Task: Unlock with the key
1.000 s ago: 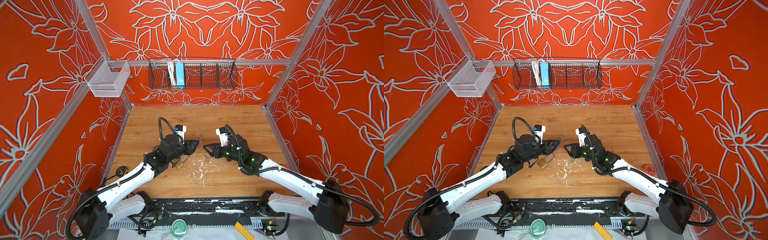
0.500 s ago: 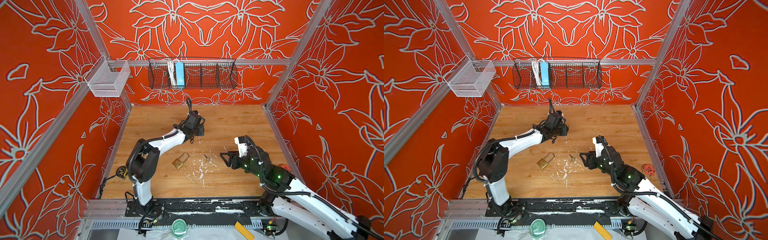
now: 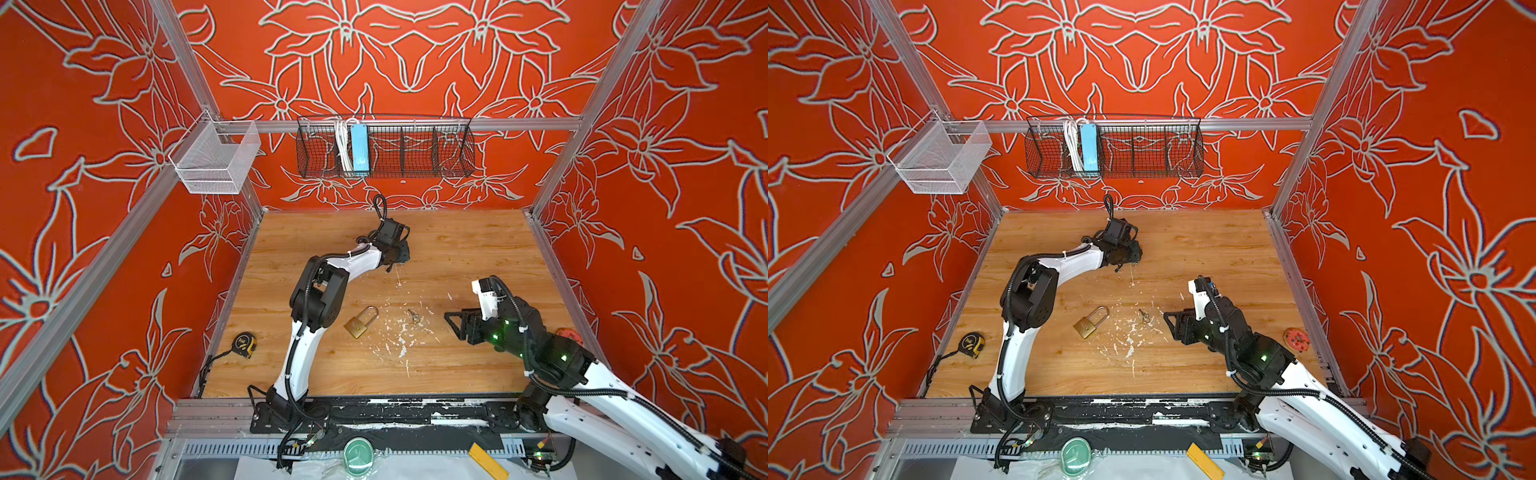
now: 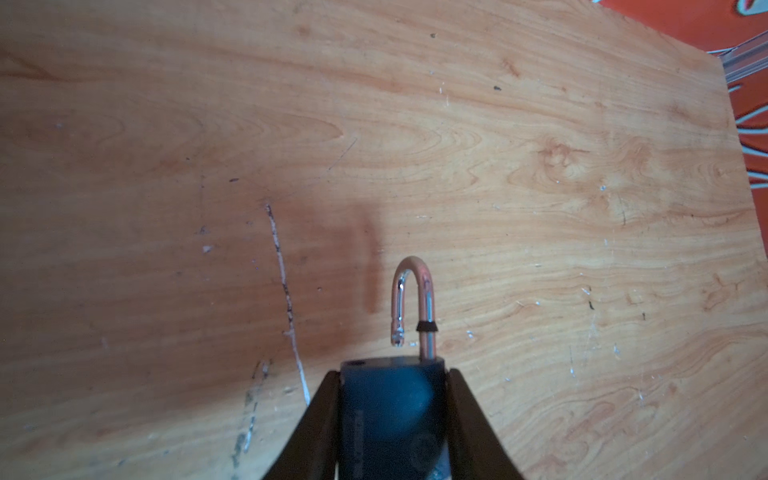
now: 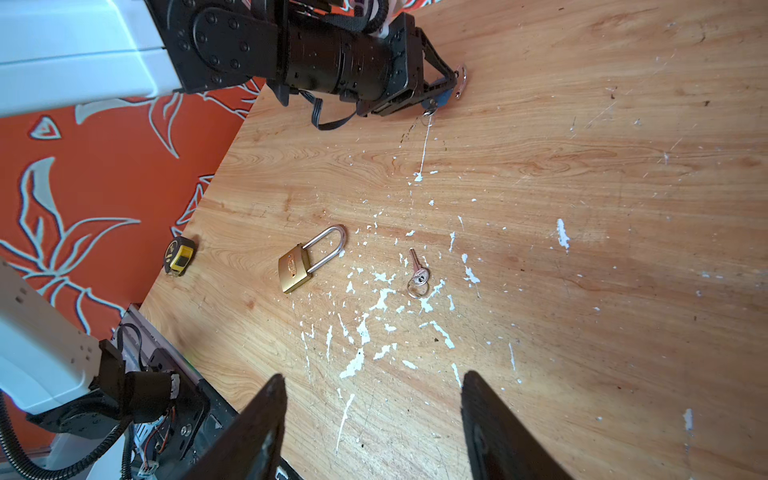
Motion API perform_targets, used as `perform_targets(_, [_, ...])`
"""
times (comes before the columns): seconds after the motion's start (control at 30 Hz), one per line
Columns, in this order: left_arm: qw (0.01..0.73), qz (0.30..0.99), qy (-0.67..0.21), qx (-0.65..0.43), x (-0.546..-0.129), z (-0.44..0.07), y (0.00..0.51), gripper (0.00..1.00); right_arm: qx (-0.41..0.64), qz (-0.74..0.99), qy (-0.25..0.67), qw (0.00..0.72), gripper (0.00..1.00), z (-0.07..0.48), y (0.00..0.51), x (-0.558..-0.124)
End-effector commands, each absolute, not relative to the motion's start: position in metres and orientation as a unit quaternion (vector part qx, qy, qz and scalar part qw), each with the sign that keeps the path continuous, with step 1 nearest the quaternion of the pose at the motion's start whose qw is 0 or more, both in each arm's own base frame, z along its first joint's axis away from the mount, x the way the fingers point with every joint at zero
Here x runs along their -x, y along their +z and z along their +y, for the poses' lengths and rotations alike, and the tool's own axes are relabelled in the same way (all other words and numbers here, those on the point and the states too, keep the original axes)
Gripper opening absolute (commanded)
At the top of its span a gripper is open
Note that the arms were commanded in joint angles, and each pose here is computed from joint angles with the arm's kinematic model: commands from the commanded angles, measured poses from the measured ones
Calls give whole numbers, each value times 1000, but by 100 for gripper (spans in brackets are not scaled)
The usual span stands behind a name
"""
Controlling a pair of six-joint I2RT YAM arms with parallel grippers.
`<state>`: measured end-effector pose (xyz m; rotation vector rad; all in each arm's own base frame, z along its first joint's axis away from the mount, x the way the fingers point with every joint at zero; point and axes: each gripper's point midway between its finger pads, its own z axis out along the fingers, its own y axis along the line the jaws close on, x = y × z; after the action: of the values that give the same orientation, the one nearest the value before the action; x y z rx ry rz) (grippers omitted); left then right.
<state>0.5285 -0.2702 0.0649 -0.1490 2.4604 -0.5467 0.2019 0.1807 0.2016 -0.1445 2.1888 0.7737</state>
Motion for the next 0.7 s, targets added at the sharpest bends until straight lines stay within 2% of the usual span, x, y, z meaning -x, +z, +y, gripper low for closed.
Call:
perform_targets(0.0, [317, 913, -243, 77, -546, -265, 72, 0, 59, 868, 291, 398, 68, 175, 198, -202])
perform_targets(0.67, [301, 923, -220, 100, -547, -218, 36, 0, 50, 862, 302, 405, 68, 182, 208, -210])
